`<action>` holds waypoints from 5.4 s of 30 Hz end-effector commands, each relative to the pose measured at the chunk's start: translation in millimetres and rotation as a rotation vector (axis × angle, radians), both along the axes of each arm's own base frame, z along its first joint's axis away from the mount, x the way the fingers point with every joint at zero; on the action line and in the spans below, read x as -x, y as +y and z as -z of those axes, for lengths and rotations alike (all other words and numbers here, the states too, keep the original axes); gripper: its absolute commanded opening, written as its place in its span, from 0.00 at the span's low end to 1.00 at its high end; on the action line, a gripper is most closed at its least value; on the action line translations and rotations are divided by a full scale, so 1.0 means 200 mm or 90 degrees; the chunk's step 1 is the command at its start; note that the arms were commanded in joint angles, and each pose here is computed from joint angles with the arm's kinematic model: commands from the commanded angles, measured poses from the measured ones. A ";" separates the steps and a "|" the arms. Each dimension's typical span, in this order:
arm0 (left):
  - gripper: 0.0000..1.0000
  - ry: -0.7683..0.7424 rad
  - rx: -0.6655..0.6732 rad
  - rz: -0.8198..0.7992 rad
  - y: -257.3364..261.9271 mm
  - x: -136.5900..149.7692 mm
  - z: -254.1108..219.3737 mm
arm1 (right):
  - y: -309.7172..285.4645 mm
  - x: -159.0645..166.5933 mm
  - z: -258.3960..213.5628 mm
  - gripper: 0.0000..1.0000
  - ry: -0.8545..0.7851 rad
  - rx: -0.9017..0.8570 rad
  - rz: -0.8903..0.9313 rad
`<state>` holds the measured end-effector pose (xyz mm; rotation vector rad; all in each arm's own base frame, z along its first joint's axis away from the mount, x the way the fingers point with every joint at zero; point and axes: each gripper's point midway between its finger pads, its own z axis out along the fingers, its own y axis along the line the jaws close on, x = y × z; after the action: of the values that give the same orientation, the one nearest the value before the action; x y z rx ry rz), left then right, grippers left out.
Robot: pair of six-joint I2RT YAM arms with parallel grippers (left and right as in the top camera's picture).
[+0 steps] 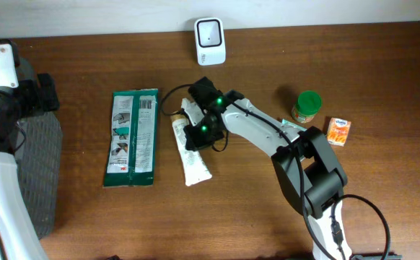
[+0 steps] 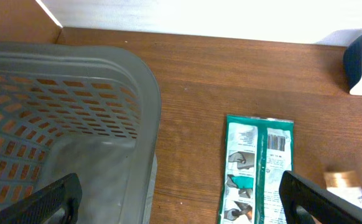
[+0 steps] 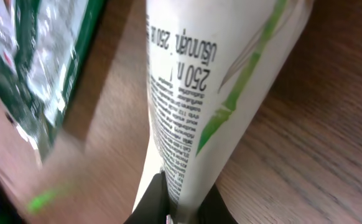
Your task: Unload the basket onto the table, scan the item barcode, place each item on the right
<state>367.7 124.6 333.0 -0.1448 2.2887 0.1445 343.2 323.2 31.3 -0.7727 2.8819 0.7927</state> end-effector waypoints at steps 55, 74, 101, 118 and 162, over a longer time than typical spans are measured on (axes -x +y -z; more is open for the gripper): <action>0.99 -0.003 -0.004 0.008 0.00 0.00 -0.01 | -0.32 0.20 -1.15 0.04 -0.185 -0.360 -0.133; 0.99 -0.003 -0.004 0.008 0.00 0.00 -0.01 | -0.30 0.22 -1.20 0.04 -0.210 -0.394 -0.168; 0.99 -0.003 -0.004 0.008 0.00 0.00 -0.01 | -0.76 -0.79 -0.62 0.04 -0.490 0.171 0.233; 0.99 -0.003 -0.004 0.008 0.00 0.00 -0.01 | -0.82 -0.82 -0.61 0.04 -0.505 0.213 0.256; 0.99 -0.003 -0.004 0.008 0.00 0.00 -0.01 | -0.61 -1.40 -0.57 0.04 -1.060 0.461 -0.018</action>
<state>367.7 124.5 333.0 -0.1444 2.2886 0.1436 618.9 204.0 106.4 -0.9112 1.5201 -0.6854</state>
